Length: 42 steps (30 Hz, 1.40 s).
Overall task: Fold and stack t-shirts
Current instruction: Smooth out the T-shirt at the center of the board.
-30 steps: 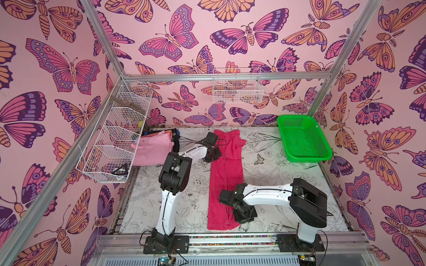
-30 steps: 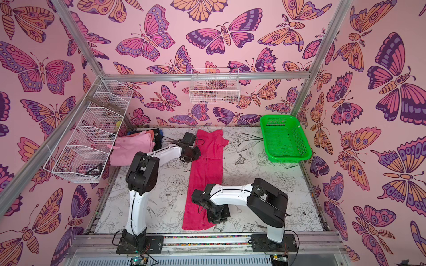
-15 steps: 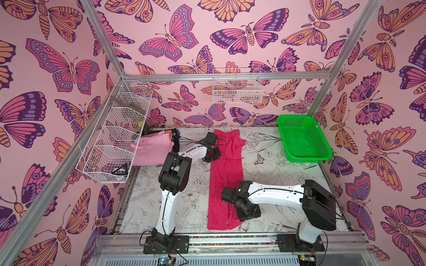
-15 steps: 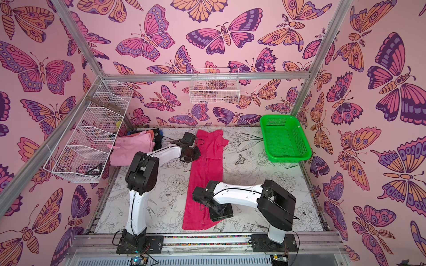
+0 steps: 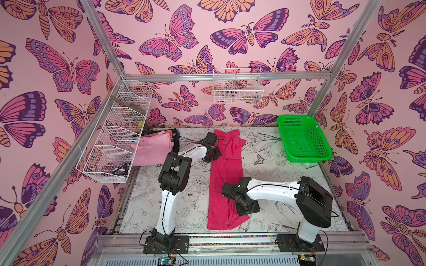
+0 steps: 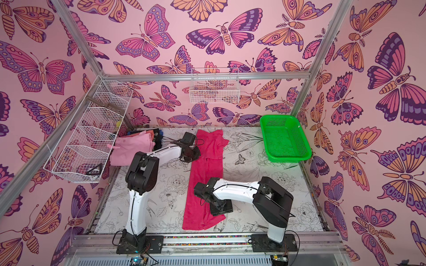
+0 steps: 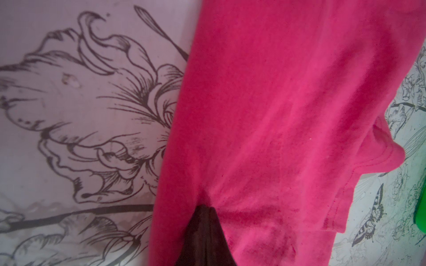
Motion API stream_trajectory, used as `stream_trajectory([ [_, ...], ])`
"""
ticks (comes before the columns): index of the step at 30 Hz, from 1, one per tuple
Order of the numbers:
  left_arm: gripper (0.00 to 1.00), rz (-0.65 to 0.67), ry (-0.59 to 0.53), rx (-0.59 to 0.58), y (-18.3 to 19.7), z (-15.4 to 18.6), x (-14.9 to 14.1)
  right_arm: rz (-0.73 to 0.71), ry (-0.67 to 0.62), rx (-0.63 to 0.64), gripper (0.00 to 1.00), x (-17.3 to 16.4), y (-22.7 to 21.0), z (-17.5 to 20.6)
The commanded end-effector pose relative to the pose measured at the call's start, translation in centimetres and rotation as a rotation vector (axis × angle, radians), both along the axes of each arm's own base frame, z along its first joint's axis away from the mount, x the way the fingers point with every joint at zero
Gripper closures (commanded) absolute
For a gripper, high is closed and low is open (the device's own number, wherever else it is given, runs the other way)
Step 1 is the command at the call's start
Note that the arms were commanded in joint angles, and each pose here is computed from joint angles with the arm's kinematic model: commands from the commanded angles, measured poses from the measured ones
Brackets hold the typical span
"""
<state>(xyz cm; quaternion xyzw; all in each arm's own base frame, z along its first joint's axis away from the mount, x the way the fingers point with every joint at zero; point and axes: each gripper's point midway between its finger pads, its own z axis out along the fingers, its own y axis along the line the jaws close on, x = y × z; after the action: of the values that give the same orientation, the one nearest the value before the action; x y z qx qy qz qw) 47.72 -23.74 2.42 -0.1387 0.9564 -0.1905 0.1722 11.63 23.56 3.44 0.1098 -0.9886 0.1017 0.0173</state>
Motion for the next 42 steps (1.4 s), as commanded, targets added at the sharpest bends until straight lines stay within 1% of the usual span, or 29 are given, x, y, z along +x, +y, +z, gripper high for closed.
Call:
stream_trajectory([
  [1,1.0,0.006,0.085,0.049,1.3,-2.9,-1.7,0.021,-0.004,-0.014,0.45,0.3,0.0,-0.9],
  [8,1.0,0.005,0.089,0.047,1.3,-3.1,-1.7,0.01,-0.014,0.029,0.45,0.2,0.2,-0.7],
  [11,1.0,0.006,0.092,0.046,1.3,-3.2,-1.8,-0.001,-0.003,0.037,0.48,-0.2,0.0,-1.2],
  [17,1.0,0.007,0.091,0.051,1.3,-3.2,-1.8,0.004,0.024,0.063,0.51,-0.7,0.4,-2.1],
  [20,1.0,0.008,0.094,0.054,1.4,-3.4,-1.8,0.01,0.045,0.066,0.6,-1.1,0.6,-2.7],
  [26,1.0,0.01,0.099,0.059,1.6,-3.7,-1.9,0.025,0.07,0.053,0.82,-1.6,0.8,-3.3],
  [33,1.0,0.012,0.1,0.061,1.7,-3.8,-1.9,0.036,0.078,0.036,0.98,-1.9,0.8,-3.2],
  [34,1.0,0.013,0.101,0.061,1.7,-3.8,-1.9,0.038,0.077,0.033,1.0,-1.9,0.9,-3.2],
  [42,1.0,0.014,0.105,0.059,1.7,-4.0,-1.8,0.059,0.097,-0.005,1.0,-3.5,0.8,-1.8],
])
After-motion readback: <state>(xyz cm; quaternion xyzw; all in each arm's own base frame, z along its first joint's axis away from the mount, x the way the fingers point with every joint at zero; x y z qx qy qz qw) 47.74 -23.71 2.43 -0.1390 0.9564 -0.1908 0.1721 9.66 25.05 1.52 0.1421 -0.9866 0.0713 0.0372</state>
